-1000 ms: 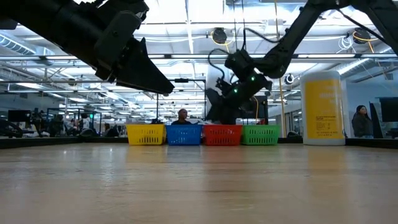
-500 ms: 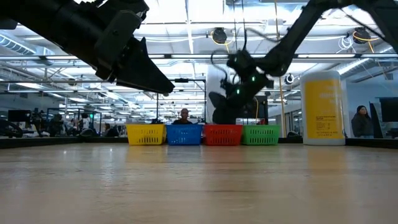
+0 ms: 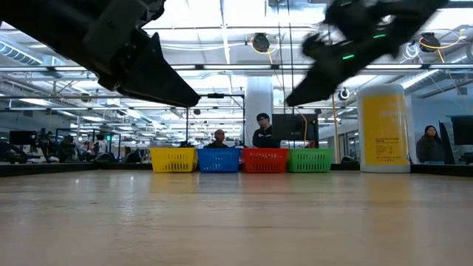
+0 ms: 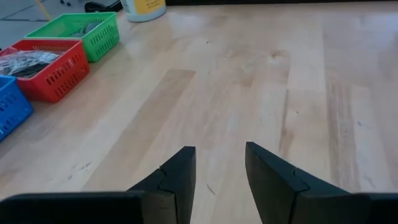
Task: Pick & Place Travel size toiletries
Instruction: Return to Home Position
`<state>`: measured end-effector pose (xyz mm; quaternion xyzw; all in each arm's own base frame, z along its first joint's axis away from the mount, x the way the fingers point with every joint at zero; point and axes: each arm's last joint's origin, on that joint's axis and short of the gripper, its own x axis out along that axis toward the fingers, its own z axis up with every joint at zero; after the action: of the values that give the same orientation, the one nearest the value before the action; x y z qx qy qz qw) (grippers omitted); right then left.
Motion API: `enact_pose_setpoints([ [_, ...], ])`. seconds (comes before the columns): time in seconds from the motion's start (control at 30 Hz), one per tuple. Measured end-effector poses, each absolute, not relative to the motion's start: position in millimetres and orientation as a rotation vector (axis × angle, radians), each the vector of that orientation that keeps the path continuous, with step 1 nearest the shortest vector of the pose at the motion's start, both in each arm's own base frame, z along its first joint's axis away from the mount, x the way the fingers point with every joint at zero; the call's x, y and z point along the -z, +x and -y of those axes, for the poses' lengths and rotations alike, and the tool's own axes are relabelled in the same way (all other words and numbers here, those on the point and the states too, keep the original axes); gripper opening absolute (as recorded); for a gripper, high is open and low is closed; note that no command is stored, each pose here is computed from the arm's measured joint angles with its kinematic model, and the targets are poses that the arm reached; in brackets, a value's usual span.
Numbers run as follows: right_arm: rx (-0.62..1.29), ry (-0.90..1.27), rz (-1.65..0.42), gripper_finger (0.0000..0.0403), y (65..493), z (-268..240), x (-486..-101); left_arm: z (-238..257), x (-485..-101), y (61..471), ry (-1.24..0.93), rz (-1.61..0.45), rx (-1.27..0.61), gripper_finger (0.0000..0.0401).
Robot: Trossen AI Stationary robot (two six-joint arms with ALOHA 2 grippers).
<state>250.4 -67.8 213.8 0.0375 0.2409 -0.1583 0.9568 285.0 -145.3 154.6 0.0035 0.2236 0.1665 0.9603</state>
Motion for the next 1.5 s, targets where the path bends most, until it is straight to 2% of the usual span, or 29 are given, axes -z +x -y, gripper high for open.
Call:
enact_pose_setpoints([
  [0.13,0.045,0.101,-0.445,0.0076,197,25,-197,145,-155,286,0.004,-0.446,-0.339,0.0136],
  [0.33,-0.063,0.149,-0.306,0.0025,140,10,-174,137,-161,294,-0.032,-0.406,-0.338,0.0136],
  [0.43,-0.125,0.140,-0.261,0.0004,126,7,-166,129,-173,299,-0.059,-0.382,-0.244,0.0136],
  [0.6,-0.225,0.130,-0.222,0.0007,113,3,-153,102,-204,301,-0.043,-0.322,-0.229,0.0136],
  [0.73,-0.283,0.102,-0.136,0.0001,107,1,-159,73,-236,292,-0.042,-0.291,-0.196,0.0136],
  [1.0,-0.282,0.036,0.000,0.0001,101,0,-169,29,-266,251,-0.026,-0.331,-0.340,0.0136],
  [1.33,0.003,0.002,-0.026,0.0004,100,8,-166,-7,-229,177,-0.153,-0.234,-0.486,0.0136],
  [1.5,0.048,-0.037,-0.034,0.0008,101,9,-165,-16,-214,143,-0.200,-0.165,-0.470,0.0136],
])
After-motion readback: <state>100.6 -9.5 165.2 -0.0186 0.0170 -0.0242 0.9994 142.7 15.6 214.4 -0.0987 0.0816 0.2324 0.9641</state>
